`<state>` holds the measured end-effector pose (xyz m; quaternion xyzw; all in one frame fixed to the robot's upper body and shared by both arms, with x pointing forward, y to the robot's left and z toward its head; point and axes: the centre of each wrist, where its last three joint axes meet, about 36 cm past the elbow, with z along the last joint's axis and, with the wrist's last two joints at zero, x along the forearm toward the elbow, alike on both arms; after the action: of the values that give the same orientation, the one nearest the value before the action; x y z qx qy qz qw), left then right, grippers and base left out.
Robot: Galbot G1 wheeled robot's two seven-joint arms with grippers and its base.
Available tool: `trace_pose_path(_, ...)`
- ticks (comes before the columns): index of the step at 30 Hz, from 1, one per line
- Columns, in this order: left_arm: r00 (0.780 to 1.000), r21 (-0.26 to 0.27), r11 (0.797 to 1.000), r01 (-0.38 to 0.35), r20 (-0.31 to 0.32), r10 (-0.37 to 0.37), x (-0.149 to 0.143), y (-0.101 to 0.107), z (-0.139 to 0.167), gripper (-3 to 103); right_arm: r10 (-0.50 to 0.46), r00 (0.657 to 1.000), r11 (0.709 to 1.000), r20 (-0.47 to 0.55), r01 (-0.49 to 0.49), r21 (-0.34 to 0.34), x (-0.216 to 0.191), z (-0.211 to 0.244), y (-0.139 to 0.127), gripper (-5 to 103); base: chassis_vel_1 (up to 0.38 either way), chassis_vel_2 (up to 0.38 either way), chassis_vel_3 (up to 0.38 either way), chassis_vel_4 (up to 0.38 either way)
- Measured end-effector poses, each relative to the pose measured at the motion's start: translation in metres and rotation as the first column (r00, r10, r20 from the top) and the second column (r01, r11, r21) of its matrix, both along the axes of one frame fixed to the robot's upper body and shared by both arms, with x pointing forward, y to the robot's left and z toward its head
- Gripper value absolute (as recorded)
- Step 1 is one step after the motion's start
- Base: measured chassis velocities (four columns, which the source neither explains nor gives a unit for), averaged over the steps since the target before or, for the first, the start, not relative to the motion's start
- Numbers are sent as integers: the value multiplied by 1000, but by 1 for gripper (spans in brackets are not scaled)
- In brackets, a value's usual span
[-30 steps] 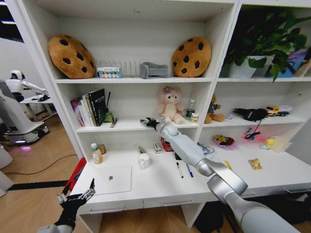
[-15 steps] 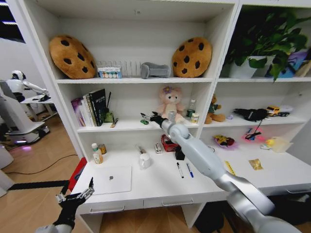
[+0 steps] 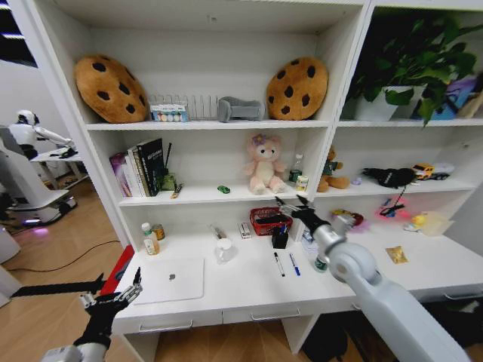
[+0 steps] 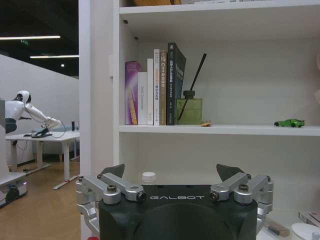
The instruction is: Organize the objects on the table.
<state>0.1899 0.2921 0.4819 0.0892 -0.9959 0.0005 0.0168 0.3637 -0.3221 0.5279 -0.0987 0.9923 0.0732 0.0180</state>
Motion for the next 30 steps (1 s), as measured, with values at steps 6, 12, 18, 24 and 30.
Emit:
trace_pose_path(6, 1000, -4, 1000, 13, 11, -13, -2, -8, 4, 100, -118, 993, 988, 17, 119, -97, -66, -25, -16, 100, 0, 0, 0, 0)
trace_pose_path(12, 1000, -1, 1000, 22, 16, -22, -4, -14, 3, 100, -147, 989, 981, 11, 147, -126, -98, -52, -12, 100, 0, 0, 0, 0)
trace_pose_path(18, 1000, 17, 1000, -3, 17, 3, -4, -14, 0, 100, -141, 990, 978, 33, 144, -152, -147, -101, 23, 100, 0, 0, 0, 0)
trace_pose_path(24, 999, 75, 997, -21, 45, 18, -1, -1, 3, 100, -140, 990, 967, 8, 138, -214, -164, -112, 40, 100, 0, 0, 0, 0)
trace_pose_path(30, 999, 49, 999, -9, 42, 7, -4, -13, -2, 100, -152, 988, 967, 2, 149, -208, -172, -108, 42, 100, 0, 0, 0, 0)
